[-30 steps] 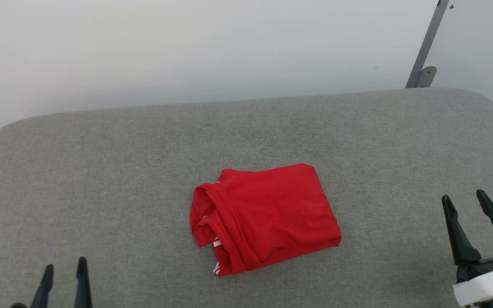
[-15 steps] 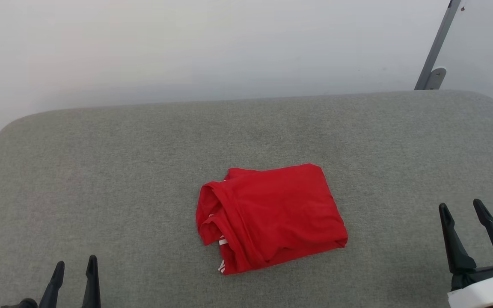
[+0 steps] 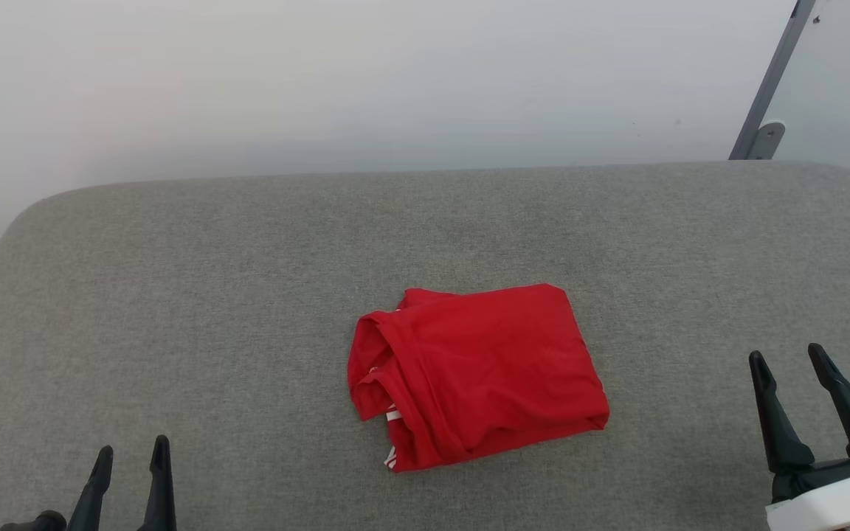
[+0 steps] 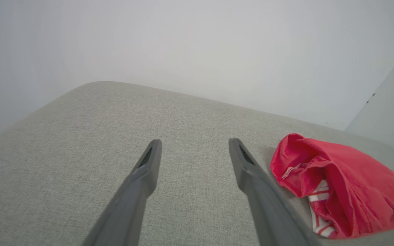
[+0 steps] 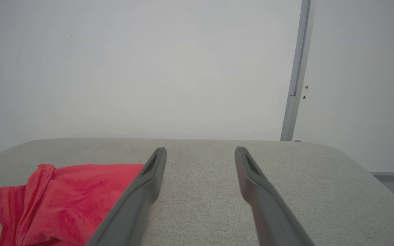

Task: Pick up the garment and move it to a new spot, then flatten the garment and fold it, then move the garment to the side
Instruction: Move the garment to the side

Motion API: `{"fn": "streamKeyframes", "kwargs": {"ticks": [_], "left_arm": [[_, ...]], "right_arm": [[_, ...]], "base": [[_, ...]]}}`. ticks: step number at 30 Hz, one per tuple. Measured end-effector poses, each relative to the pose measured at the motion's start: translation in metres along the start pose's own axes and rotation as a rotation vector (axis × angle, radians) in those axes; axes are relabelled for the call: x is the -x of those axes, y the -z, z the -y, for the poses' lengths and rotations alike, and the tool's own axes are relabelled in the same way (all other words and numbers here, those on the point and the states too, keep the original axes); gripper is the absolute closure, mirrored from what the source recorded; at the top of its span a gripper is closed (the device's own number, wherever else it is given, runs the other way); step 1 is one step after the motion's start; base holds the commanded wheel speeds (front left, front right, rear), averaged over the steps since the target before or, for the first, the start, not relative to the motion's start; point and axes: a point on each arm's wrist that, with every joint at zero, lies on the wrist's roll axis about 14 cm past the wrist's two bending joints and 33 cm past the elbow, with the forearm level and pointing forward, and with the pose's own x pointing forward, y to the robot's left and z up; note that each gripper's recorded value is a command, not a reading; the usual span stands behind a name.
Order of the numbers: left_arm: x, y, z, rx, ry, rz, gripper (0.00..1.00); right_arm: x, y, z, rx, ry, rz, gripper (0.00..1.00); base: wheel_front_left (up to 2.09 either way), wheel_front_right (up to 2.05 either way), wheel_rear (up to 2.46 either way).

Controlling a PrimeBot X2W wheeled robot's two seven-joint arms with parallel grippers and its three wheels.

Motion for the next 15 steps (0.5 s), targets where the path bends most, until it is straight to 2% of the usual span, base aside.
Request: {"fn": "streamKeyframes", "kwargs": {"ticks": [8,15], "left_arm": [[0.001,0.000,-0.001,0.003,-0.005,0.002,0.00],[0.005,-0.004,-0.009,0.000,-0.029,0.014,0.00]], "right_arm": [[-0.002,0.005,-0.010,0.004,-0.034,-0.017,0.00],[-0.013,0.020,-0.027,-0.003,-0.111,-0.071,0.00]], "base": [[0.00,0.00,0.00],[0.00,0.00,0.00]]}}
